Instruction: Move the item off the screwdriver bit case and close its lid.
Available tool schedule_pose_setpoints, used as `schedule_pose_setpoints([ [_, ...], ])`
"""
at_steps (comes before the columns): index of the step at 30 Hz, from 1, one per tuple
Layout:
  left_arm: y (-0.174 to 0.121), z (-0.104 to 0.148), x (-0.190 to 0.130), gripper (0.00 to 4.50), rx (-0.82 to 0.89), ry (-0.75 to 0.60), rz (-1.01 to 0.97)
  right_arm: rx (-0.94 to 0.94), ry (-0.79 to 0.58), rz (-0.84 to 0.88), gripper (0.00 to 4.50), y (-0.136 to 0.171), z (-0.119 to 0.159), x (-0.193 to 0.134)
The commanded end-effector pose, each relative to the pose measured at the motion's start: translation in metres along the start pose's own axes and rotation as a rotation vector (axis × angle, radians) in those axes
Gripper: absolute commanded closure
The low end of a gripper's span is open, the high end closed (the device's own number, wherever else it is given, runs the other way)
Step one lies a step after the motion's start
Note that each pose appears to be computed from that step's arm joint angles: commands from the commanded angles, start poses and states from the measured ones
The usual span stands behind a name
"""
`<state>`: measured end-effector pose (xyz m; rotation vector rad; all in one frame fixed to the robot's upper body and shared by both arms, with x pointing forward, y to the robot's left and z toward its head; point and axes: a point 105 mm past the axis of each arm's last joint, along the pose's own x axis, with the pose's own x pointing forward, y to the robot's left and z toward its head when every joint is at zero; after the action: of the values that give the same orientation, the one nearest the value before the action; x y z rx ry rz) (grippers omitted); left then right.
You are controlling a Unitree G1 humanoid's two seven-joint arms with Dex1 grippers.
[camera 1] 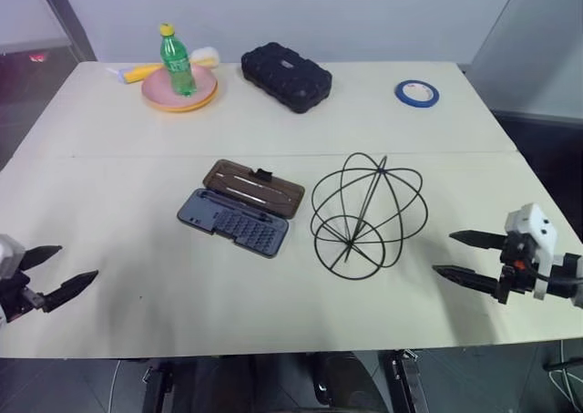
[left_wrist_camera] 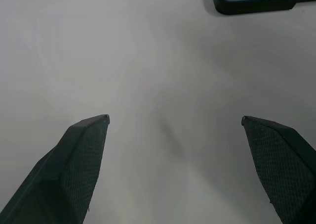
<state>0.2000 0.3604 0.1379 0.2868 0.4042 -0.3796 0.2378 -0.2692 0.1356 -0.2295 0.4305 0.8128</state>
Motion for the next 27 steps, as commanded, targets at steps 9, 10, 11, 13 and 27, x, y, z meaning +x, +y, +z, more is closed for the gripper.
schedule_pose_setpoints([
  [9, 0.007, 0.014, 0.002, 0.00, 0.016, -0.050, 0.056, -0.041, -0.004, -0.047, 0.03, 0.000, 0.001, 0.001],
  [10, 0.007, 0.015, 0.003, 0.00, 0.013, -0.053, 0.055, -0.034, -0.010, -0.054, 0.03, 0.000, 0.001, 0.001],
  [11, 0.006, 0.018, 0.007, 0.00, 0.003, -0.066, 0.046, -0.016, -0.021, -0.060, 0.03, 0.001, 0.001, 0.002],
  [13, 0.001, 0.027, 0.015, 0.00, -0.033, -0.111, 0.013, 0.013, -0.042, -0.071, 0.03, 0.001, 0.002, 0.003],
  [27, -0.132, 0.154, 0.050, 0.00, 0.124, -0.301, -0.794, 0.018, -0.273, 0.093, 0.03, 0.084, 0.070, 0.010],
])
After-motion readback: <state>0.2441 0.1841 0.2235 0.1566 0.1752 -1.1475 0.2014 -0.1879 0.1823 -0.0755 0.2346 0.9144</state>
